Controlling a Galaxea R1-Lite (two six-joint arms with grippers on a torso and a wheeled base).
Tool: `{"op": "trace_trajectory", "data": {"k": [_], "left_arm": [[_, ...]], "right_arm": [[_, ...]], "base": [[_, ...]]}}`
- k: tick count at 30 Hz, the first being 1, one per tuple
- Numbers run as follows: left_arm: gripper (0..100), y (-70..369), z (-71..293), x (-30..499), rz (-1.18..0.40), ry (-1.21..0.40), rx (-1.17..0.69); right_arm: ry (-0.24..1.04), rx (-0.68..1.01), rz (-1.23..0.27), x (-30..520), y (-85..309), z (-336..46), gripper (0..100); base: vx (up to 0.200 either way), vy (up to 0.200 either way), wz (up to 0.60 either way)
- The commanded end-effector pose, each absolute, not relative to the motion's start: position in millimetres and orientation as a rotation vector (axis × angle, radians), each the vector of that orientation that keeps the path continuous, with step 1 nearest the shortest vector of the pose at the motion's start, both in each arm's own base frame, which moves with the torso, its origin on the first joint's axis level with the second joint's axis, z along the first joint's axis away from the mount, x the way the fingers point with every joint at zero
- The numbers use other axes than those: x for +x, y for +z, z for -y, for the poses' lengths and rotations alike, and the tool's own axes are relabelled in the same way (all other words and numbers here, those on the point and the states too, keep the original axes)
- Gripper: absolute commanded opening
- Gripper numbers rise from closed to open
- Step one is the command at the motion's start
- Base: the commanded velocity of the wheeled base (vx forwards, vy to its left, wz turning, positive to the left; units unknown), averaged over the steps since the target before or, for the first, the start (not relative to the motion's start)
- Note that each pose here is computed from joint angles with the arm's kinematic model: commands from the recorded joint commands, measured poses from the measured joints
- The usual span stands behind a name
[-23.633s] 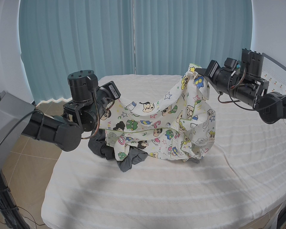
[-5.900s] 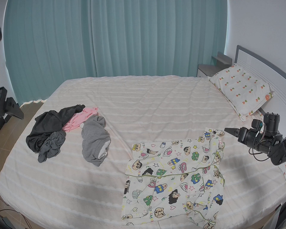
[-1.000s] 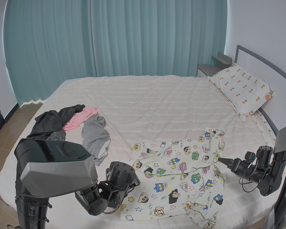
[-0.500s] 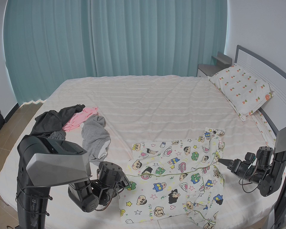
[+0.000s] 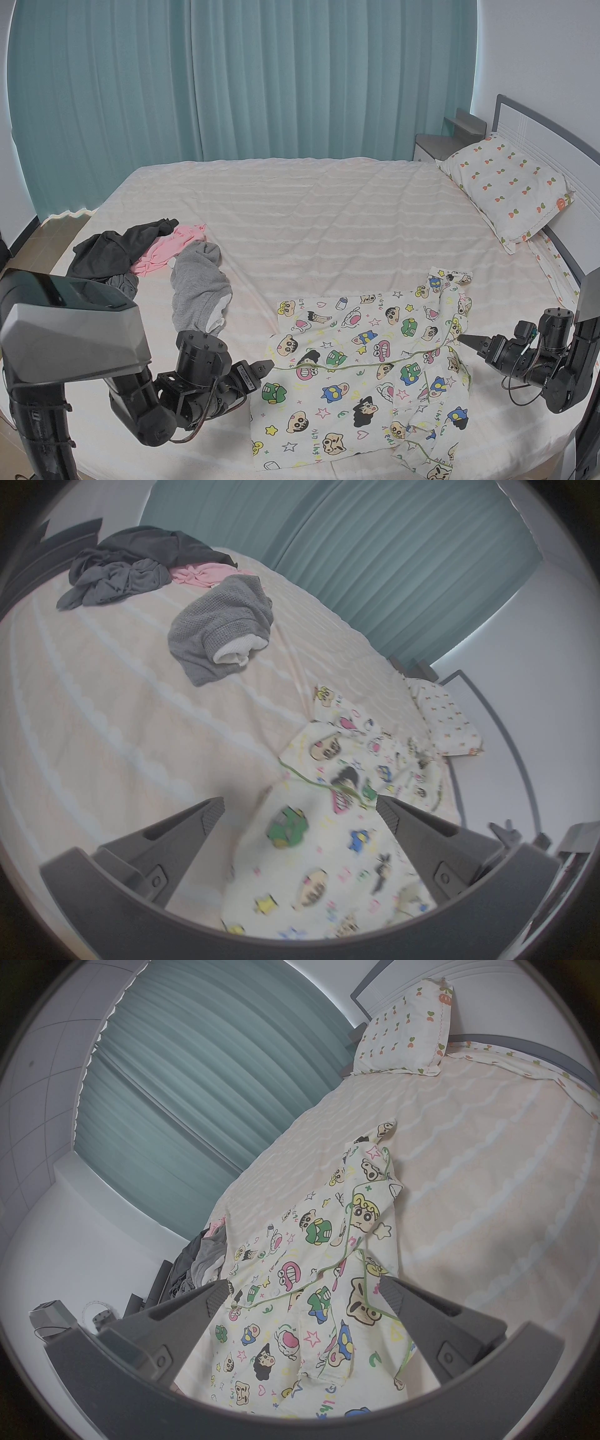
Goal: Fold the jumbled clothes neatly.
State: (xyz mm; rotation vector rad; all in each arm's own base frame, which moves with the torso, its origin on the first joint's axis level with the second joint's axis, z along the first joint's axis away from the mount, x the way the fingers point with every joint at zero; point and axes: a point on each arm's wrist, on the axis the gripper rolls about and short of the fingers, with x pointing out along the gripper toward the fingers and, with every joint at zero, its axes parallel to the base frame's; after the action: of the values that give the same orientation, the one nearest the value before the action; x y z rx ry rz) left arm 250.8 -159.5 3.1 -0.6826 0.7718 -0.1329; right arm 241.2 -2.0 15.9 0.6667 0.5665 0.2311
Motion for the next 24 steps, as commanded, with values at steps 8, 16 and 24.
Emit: {"op": "trace_trajectory", "data": {"k": [8,16,24], "left_arm": [[100,-1,158,208,-0.900,-0.145,-0.671],[100,-23,166,203,-0.965,-0.143,-0.607],[100,-43,186,211,-0.910,-0.151,-0.437]], "right_arm": [[0.242,0.662,-0.557,233,23,0,100],[0.241,0.662,-0.558,232,23,0,100],[0.241,0.662,-0.558,232,23,0,100]], "base": [[-0.200,0.000,0.00],[-0.125,0.000,0.00],[0.000,0.000,0.00]]}}
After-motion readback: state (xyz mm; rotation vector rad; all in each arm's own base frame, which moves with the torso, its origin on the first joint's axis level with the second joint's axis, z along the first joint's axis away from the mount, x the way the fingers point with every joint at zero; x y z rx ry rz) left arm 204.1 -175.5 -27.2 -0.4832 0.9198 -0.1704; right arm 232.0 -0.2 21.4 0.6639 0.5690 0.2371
